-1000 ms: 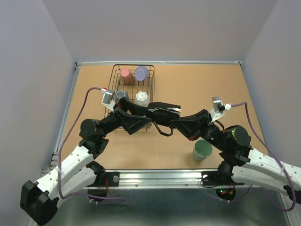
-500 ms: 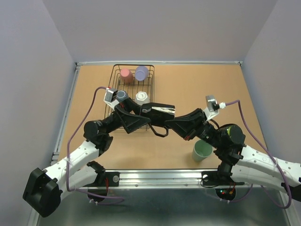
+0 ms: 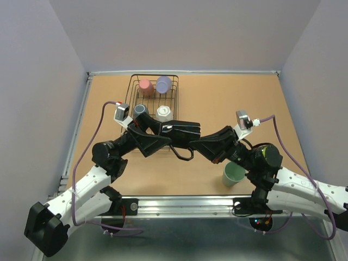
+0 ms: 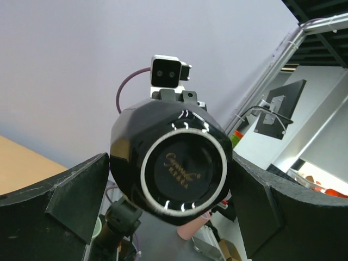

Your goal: Load the cups into the dish rack

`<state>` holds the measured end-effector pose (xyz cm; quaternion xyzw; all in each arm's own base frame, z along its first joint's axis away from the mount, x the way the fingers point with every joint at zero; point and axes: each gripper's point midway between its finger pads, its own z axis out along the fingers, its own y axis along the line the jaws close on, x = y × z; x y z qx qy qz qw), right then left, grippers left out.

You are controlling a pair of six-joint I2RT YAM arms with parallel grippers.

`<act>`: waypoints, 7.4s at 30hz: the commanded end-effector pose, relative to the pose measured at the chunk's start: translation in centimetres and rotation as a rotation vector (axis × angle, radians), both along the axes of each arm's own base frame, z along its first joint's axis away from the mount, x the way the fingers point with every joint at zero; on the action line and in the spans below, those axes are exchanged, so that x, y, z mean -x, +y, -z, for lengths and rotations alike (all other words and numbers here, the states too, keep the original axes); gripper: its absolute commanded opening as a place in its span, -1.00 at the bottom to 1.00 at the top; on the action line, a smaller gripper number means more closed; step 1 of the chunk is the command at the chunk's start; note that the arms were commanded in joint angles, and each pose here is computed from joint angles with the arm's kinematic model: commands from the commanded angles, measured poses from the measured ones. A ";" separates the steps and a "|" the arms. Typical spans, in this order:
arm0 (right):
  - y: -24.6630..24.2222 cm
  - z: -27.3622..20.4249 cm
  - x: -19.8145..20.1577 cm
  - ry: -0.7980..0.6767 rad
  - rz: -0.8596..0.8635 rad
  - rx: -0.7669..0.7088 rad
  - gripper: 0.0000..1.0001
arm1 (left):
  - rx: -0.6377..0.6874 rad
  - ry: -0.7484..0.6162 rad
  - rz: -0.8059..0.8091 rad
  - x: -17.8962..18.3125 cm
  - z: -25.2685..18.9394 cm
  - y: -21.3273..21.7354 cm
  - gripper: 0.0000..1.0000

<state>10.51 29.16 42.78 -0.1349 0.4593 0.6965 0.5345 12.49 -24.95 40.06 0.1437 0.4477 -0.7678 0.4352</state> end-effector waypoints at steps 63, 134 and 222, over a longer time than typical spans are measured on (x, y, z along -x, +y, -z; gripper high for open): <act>-3.8 7.3 -4.6 0.152 0.328 0.166 0.68 | -0.774 0.417 -1.225 -16.5 10.3 11.9 -1.00; -5.8 14.7 -5.4 0.254 0.421 0.354 0.68 | -1.207 0.632 -1.602 -21.3 25.4 16.4 0.97; -8.2 19.2 -12.8 0.650 1.014 1.047 -0.99 | -0.783 0.273 -1.437 -12.3 9.3 19.2 0.84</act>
